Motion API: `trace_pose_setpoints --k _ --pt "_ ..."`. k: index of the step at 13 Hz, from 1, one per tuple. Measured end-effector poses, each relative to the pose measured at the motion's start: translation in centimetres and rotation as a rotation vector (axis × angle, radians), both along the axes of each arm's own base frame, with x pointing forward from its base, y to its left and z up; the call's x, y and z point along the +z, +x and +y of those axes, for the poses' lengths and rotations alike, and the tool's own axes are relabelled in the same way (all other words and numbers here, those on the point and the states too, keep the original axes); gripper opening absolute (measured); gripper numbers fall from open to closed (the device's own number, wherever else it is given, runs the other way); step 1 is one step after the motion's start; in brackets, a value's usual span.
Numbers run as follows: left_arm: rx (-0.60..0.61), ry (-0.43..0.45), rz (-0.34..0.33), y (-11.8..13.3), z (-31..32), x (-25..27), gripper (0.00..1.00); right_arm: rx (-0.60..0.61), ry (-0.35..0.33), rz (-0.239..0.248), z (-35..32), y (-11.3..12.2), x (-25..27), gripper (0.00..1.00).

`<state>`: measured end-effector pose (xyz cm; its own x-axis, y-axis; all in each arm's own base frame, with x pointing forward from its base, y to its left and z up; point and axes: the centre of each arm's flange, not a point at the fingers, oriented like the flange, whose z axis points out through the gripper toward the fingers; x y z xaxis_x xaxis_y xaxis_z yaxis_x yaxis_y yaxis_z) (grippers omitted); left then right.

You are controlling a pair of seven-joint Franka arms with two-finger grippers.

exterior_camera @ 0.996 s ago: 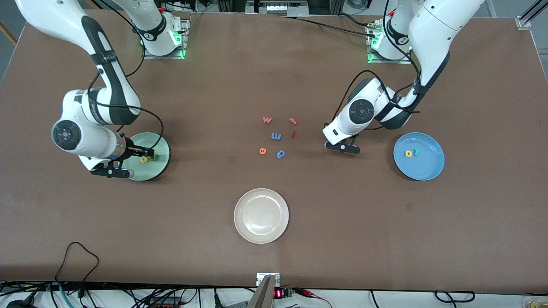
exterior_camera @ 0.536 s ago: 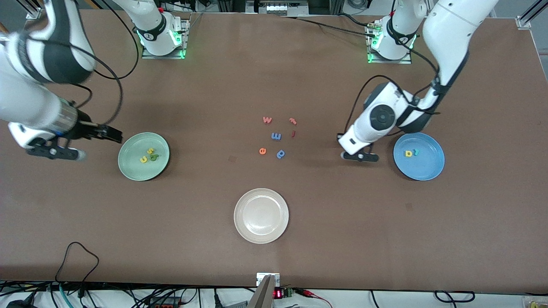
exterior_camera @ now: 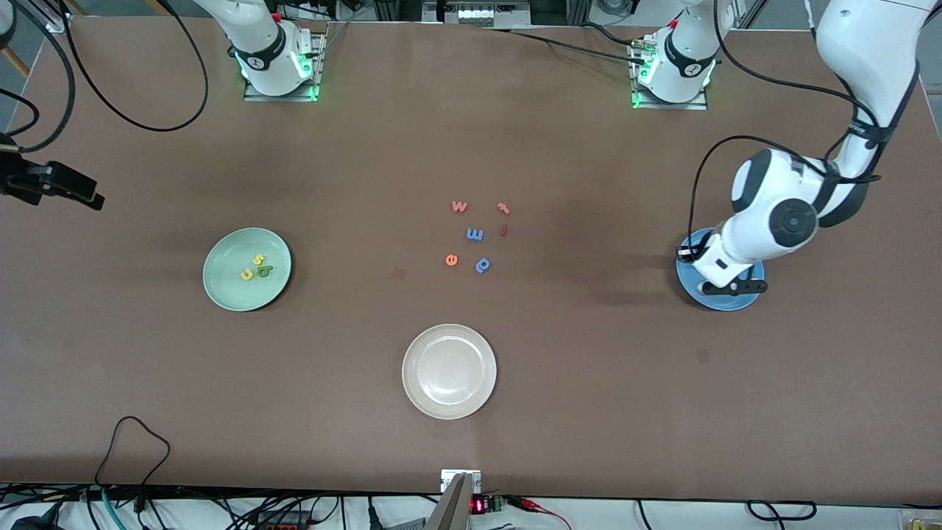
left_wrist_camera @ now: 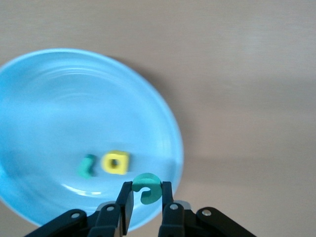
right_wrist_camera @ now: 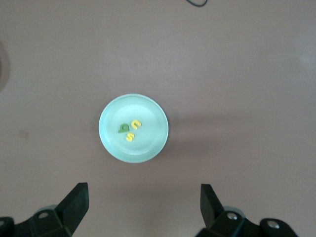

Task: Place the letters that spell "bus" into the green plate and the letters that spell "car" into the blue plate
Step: 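Lower 'c' onto the blue plate and open the left gripper while the right gripper retracts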

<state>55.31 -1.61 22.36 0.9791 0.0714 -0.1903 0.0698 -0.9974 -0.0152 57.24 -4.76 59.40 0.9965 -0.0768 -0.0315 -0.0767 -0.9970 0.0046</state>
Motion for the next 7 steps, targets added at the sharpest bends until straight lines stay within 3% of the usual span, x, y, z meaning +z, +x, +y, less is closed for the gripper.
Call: trace_pose_setpoints --k 2,7 --pt "0.002 0.01 -0.001 0.0 3.6 -0.2 0.28 0.003 0.005 0.047 0.3 -0.7 -0.1 1.0" --pt "0.015 0.031 -0.015 0.9 8.8 -1.3 0.28 0.005 0.006 0.074 0.5 -0.7 -0.8 1.0"
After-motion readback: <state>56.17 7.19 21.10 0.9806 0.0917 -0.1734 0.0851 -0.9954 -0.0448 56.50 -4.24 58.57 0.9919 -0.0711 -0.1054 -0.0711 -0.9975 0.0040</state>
